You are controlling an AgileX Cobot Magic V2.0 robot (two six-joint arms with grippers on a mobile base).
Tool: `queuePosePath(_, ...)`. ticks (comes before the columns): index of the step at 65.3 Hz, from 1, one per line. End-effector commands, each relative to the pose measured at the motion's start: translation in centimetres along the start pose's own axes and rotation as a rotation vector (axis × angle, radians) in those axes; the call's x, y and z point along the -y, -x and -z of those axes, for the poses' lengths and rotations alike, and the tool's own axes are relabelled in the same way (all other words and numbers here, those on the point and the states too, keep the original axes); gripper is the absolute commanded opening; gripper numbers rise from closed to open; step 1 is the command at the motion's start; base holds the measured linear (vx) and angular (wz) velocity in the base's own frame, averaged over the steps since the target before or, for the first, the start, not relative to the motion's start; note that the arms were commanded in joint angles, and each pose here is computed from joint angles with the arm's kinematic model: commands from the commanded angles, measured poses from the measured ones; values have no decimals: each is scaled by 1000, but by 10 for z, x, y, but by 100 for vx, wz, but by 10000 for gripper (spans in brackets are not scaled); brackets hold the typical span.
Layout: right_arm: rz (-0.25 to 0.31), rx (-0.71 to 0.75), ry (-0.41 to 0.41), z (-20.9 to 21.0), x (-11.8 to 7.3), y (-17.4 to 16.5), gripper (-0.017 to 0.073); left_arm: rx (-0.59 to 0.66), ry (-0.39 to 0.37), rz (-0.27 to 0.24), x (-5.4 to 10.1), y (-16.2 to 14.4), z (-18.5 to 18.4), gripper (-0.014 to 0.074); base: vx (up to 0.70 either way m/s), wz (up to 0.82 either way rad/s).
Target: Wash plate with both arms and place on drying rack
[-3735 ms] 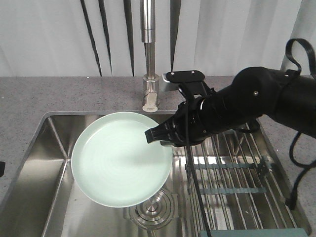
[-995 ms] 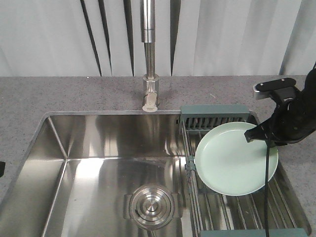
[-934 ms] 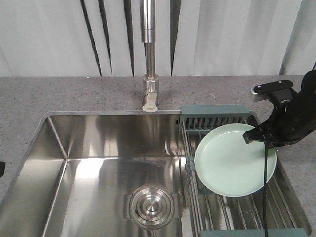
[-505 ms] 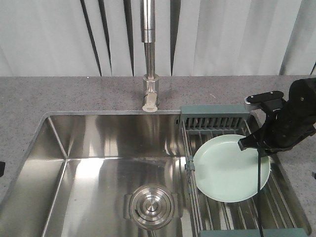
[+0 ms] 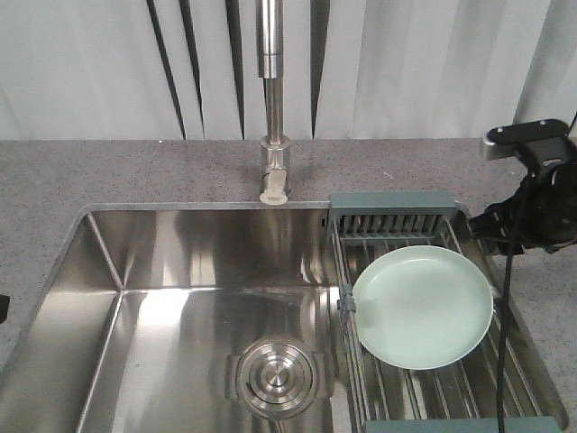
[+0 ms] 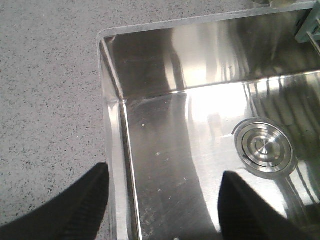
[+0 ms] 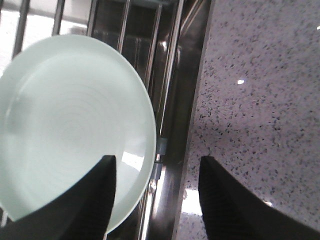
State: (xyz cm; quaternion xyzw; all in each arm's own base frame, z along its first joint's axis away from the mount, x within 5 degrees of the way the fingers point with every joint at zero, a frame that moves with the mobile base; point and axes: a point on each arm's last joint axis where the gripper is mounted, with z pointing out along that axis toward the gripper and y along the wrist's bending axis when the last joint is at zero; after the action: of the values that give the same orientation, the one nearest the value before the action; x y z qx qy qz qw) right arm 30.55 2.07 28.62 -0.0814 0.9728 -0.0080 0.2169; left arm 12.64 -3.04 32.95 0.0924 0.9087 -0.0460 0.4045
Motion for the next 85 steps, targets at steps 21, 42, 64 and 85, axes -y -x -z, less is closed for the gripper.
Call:
queuePosePath(21,-15,294,81,86,-17,-83,379,89,-10,6,1,12,6,438,0,0)
queuePosePath(42,-18,379,93,117,-25,-152,379,89,-10,6,1,12,6,438,0,0)
queuePosePath(64,-8,444,95,139,-30,-195,379,89,-10,6,1,12,6,438,0,0)
queuePosePath(85,-1,470,93,146,-31,-207,379,89,-10,6,1,12,6,438,0,0)
